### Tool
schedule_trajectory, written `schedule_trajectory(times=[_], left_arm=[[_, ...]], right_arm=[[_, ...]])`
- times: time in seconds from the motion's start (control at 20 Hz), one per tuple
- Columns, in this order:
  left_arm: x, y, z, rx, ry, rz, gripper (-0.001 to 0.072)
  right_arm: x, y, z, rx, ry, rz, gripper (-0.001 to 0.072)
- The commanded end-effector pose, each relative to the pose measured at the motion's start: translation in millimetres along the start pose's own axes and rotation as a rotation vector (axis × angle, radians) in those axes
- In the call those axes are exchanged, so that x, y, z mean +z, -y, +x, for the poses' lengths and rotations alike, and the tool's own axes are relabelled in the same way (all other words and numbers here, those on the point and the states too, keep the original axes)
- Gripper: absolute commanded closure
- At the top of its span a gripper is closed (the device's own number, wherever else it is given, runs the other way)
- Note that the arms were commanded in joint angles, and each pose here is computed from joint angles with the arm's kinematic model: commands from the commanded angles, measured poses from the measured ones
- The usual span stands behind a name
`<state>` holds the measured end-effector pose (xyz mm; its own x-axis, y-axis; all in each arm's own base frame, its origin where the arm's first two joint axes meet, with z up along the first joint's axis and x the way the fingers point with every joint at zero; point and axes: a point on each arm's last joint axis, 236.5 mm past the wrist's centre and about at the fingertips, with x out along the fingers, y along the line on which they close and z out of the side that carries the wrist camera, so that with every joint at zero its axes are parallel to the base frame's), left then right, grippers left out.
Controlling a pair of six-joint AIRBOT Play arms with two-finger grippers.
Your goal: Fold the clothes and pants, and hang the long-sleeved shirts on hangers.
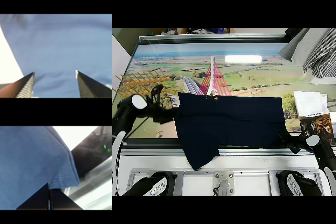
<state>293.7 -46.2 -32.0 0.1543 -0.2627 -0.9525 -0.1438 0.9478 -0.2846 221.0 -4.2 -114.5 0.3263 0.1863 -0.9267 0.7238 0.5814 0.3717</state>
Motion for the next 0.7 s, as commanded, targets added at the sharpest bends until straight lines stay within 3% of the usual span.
schedule_trajectory(times=[0.0, 0.2, 0.4, 0.65], left_arm=[[-65.1, -39.8, 22.2, 0.075, -0.082, -0.150, 0.0163], [-112.4, -49.4, 45.4, 0.081, -0.137, -0.221, 0.0163], [-123.9, -32.5, 63.2, -0.006, -0.144, -0.283, 0.0163], [-129.5, -10.9, 75.4, -0.005, -0.155, -0.182, 0.0163]], right_arm=[[2.4, -5.9, -4.3, 0.022, 0.016, -0.005, 0.0704], [2.3, -5.7, -4.1, 0.021, 0.016, -0.005, 0.0703], [2.4, -5.9, -4.2, 0.021, 0.016, -0.005, 0.0703], [2.4, -5.9, -4.2, 0.021, 0.016, -0.005, 0.0703]])
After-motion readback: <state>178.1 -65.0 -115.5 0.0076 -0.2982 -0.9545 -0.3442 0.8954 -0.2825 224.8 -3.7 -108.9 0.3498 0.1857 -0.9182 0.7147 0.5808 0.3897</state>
